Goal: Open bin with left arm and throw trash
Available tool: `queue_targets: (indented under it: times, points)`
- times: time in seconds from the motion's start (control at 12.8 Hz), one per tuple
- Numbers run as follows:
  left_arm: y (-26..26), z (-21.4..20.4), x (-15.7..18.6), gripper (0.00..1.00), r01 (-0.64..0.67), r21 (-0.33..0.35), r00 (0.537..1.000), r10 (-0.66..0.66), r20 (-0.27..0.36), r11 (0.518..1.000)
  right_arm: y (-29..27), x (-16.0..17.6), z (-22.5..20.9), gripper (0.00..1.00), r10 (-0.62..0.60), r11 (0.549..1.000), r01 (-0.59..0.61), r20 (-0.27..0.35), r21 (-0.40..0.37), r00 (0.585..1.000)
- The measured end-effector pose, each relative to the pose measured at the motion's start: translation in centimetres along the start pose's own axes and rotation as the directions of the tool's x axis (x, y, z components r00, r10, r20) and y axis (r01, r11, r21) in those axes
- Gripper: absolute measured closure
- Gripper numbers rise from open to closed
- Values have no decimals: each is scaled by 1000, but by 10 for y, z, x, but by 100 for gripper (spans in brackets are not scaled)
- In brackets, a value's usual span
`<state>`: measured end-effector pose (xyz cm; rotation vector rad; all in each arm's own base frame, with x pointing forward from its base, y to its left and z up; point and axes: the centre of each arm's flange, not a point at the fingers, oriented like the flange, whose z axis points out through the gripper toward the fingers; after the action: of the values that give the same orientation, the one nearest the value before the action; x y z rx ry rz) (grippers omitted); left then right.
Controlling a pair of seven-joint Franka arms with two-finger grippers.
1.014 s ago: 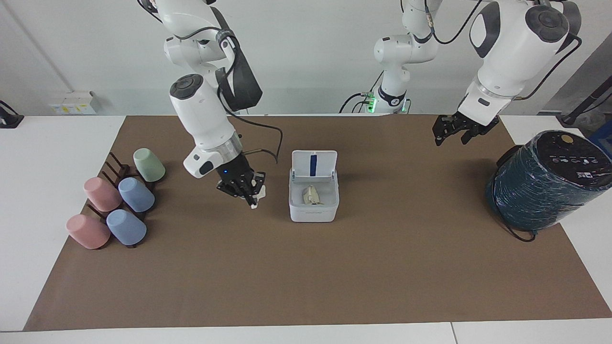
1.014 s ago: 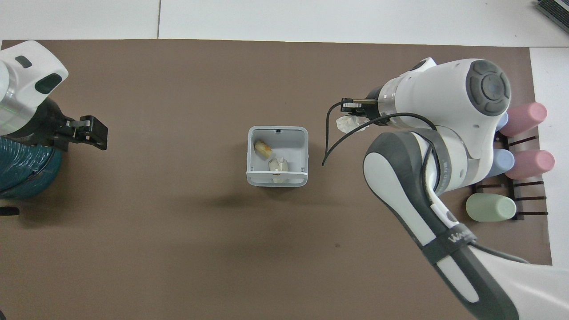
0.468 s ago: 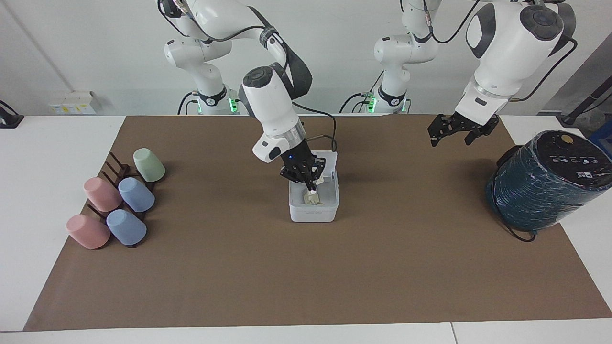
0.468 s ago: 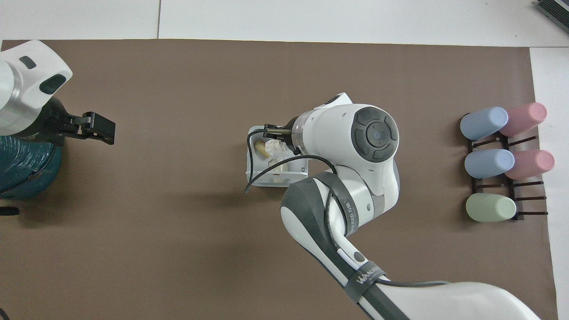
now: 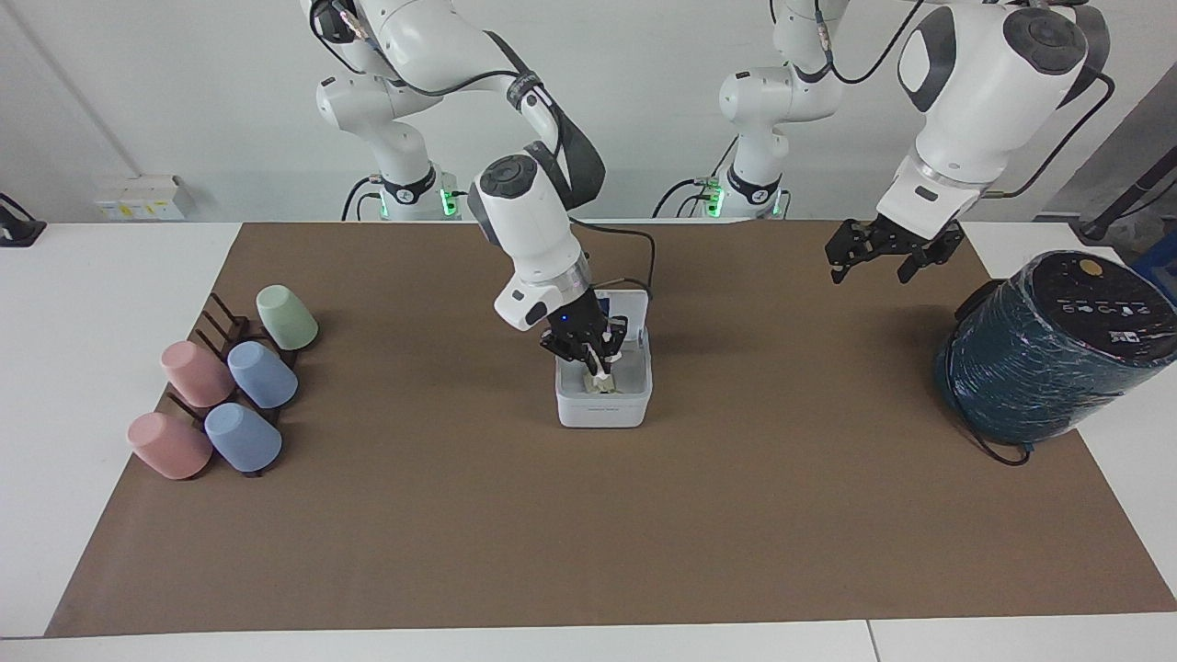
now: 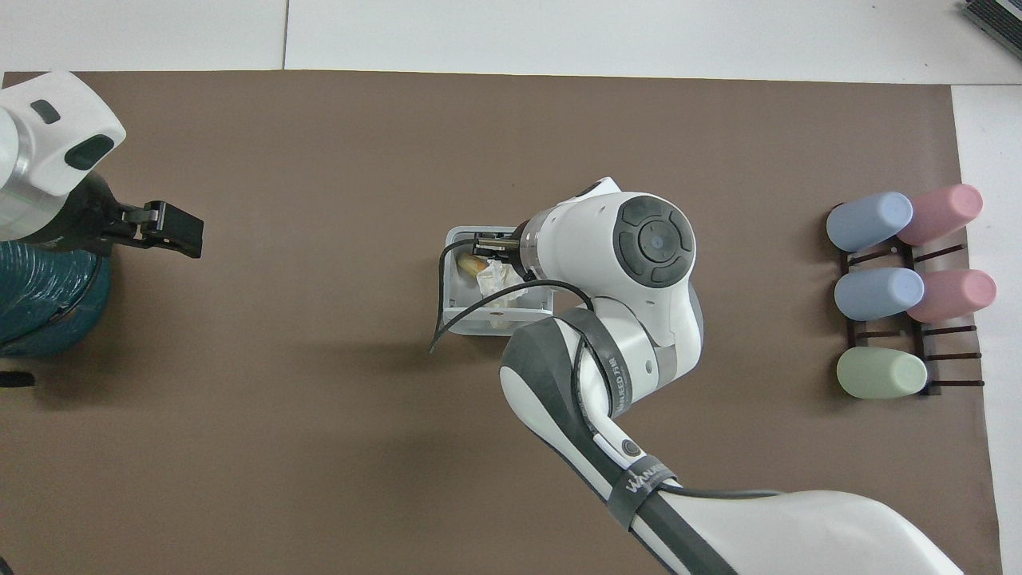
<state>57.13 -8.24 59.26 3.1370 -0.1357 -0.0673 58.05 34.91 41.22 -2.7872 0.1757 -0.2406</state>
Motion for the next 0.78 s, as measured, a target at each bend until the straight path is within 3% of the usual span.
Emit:
queue_targets:
  times: [0.39,0.47,0.62,0.78]
  points:
    - [-17,0,1,0,19,0,1000,-19,1,1000,-5,-2,-3,6,-1,1000,1,-9,-2,1000]
    - [-21,0,1,0,25,0,1000,-25,1,1000,1,5,-10,0,-14,1000,14,-35,-22,999]
    - [-28,0,1,0,37,-1,999,-37,1,999,32,35,-41,0,-37,995,27,-112,-92,993]
    - [-30,0,1,0,40,-1,999,-40,0,999,78,62,-85,0,-35,983,6,-151,-186,988]
